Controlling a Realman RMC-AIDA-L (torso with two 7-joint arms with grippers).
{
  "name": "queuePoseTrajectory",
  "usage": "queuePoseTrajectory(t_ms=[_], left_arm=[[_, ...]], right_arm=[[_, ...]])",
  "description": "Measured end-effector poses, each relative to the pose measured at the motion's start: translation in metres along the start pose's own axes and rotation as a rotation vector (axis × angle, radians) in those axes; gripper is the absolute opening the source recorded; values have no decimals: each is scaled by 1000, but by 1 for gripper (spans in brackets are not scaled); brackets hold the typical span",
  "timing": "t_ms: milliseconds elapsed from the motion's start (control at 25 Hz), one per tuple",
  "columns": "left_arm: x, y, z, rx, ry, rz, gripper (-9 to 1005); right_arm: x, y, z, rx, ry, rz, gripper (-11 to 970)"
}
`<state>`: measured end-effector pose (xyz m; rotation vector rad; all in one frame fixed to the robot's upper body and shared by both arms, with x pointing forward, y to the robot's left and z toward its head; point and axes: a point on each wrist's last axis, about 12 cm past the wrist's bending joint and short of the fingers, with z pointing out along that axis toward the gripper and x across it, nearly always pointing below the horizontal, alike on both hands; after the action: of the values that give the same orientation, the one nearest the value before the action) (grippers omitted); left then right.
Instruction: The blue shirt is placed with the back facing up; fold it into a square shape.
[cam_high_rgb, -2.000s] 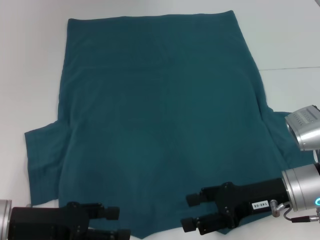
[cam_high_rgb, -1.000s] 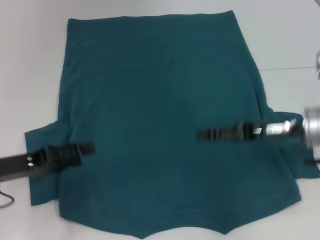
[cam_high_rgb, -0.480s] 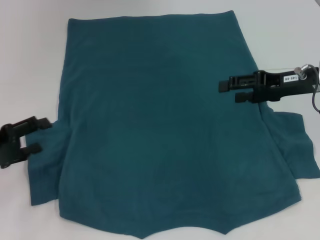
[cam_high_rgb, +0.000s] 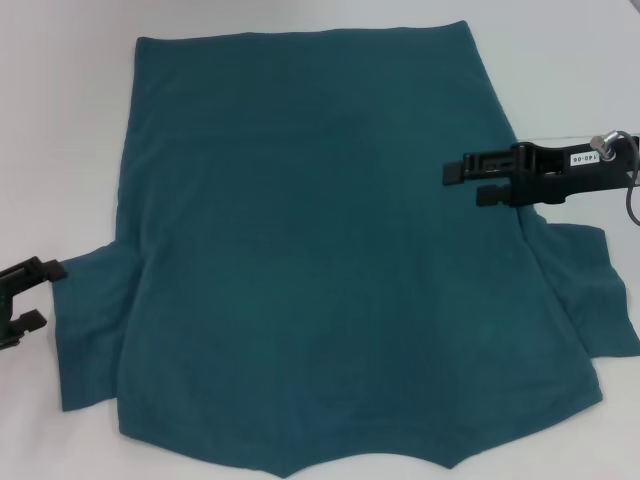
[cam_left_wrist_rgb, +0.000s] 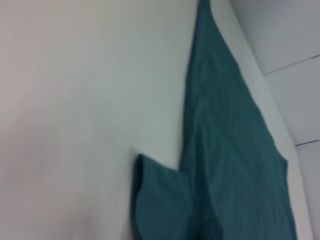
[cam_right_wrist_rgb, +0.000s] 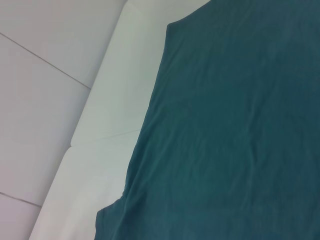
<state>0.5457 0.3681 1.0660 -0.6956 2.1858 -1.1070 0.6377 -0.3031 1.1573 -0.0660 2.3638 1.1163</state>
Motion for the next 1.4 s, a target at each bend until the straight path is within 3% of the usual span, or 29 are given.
queuePoseTrajectory(t_ms=[1400], left_arm=[[11, 10, 11, -50, 27, 66, 872]], right_arm=[[4, -2, 1, -4, -3, 14, 885]])
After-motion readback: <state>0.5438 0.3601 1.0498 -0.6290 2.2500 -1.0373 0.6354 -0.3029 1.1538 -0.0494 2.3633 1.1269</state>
